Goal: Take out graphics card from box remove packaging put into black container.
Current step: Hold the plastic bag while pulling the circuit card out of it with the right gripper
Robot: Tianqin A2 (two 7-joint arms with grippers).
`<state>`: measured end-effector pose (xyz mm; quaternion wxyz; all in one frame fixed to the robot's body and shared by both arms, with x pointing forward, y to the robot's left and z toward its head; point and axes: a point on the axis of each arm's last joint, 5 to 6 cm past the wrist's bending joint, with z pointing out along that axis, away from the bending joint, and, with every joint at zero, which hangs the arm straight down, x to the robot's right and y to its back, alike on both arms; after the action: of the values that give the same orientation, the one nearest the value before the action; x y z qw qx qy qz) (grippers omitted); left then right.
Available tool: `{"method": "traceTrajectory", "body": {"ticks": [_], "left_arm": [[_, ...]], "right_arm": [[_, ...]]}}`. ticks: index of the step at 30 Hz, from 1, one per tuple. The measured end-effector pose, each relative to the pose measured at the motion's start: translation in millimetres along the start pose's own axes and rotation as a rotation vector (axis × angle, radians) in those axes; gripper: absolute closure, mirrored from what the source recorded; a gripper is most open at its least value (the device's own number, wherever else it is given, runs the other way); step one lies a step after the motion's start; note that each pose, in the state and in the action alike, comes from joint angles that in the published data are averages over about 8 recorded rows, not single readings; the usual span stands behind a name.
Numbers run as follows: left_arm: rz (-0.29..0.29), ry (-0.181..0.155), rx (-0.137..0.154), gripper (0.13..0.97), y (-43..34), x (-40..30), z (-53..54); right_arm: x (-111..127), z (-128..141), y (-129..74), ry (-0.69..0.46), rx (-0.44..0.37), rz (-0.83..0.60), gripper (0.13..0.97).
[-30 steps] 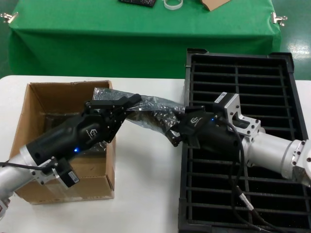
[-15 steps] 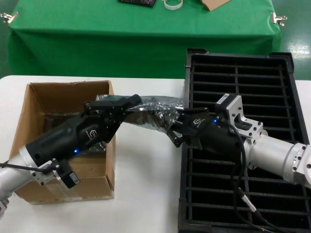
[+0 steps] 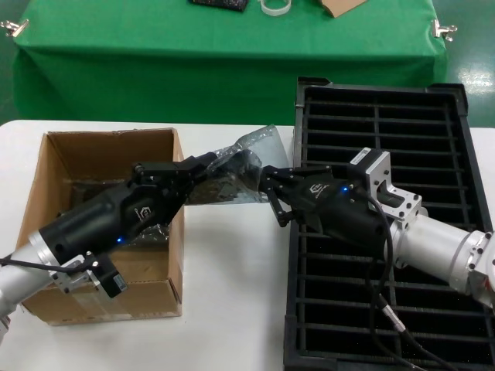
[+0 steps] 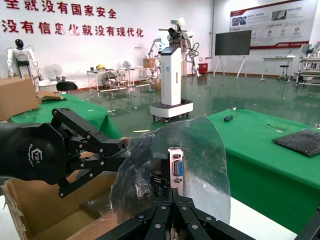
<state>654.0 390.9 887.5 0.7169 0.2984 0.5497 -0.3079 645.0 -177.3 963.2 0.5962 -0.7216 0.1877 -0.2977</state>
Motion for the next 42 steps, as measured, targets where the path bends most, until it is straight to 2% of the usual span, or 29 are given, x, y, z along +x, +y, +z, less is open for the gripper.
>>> {"method": "traceTrajectory", "body": {"ticks": [5, 14, 18, 34, 42], "left_arm": [[0.0, 0.005, -0.008, 0.958, 1.0, -0.7, 0.1], [-0.025, -0.007, 0.011, 0.958, 0.8, -2.2, -1.5], [-0.025, -0.01, 0.011, 0.958, 1.5, -3.4, -1.6], [0.001, 0.018, -0.026, 0.958, 3.2, -1.9, 1.1], [-0.01, 0.015, -0.044, 0.958, 3.6, -1.6, 4.1]], "right_arm": [[1.2, -0.2, 1.3, 0.001, 0.0, 0.002, 0.961], [3.2, 0.8, 2.9, -0.001, -0.006, 0.001, 0.962], [3.7, -0.5, 1.4, 0.004, -0.012, -0.005, 0.963], [-5.1, -25.0, -22.1, 0.075, -0.039, -0.07, 0.963], [-9.4, -36.1, -31.2, 0.109, -0.05, -0.093, 0.963]]}}
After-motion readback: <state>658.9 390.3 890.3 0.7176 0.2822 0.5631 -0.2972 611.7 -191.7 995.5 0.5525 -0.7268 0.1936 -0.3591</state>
